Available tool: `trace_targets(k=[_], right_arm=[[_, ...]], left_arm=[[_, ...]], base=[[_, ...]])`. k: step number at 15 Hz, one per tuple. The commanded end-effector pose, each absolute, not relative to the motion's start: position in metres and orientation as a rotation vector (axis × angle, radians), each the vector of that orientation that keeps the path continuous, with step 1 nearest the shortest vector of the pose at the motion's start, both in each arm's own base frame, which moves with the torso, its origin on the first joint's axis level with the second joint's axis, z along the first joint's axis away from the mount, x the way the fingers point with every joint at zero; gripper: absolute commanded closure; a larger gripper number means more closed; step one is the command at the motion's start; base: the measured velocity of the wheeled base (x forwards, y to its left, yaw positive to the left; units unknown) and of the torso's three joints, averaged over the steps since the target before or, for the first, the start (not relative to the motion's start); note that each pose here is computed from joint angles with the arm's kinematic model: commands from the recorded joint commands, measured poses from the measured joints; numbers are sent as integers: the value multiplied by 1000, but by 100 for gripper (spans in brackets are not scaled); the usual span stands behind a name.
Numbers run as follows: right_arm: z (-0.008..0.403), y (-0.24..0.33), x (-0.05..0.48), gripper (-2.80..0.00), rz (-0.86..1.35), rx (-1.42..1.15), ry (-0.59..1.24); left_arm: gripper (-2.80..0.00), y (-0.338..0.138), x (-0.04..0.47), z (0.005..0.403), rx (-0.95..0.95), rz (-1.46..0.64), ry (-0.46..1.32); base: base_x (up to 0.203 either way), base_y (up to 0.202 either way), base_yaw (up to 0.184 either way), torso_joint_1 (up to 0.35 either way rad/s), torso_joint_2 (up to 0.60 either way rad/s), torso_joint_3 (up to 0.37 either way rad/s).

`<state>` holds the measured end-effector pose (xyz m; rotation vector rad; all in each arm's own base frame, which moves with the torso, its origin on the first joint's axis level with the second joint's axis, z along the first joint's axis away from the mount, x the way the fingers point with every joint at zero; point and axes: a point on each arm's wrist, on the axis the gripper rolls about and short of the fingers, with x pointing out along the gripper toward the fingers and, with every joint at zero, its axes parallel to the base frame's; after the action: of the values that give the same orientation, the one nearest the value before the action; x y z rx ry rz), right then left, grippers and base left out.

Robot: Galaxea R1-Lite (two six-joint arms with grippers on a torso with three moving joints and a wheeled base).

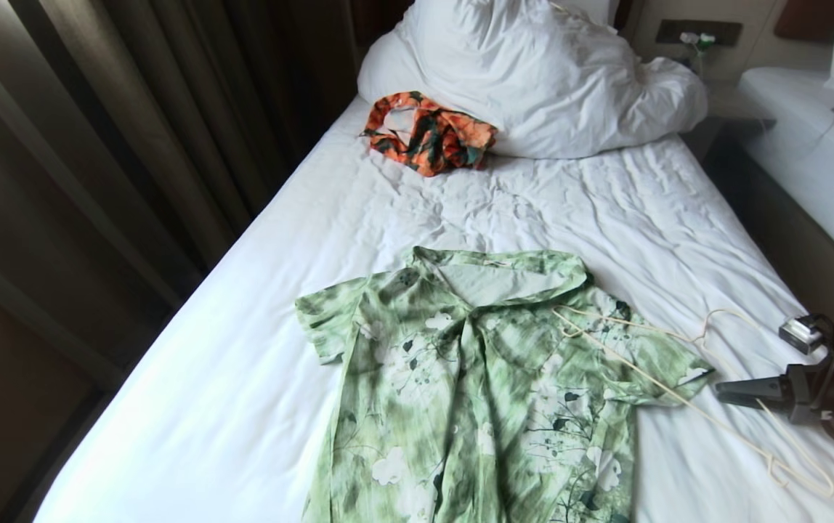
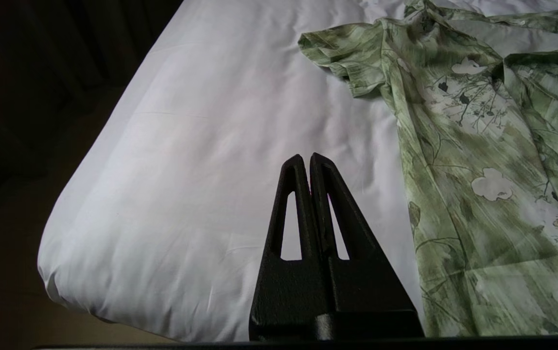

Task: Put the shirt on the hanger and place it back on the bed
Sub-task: Lift the shirt and hanger

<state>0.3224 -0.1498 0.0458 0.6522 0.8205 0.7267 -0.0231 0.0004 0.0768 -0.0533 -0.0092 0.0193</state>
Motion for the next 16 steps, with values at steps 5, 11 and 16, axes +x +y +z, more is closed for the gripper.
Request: trace_targets(k=[5,11,16], right_arm=[[76,-145,307,0,721,604,775],[119,-133,283,0,715,508,708],[152,-119,264,0,755,312,598]], left_arm=[[0,0,-23,77,-54,20,-8],[0,0,-23,77,-54,20,-8],[0,0,-23,77,-54,20,-8]], base=[[0,0,0,0,0,0],[0,0,0,0,0,0],[0,0,0,0,0,0]])
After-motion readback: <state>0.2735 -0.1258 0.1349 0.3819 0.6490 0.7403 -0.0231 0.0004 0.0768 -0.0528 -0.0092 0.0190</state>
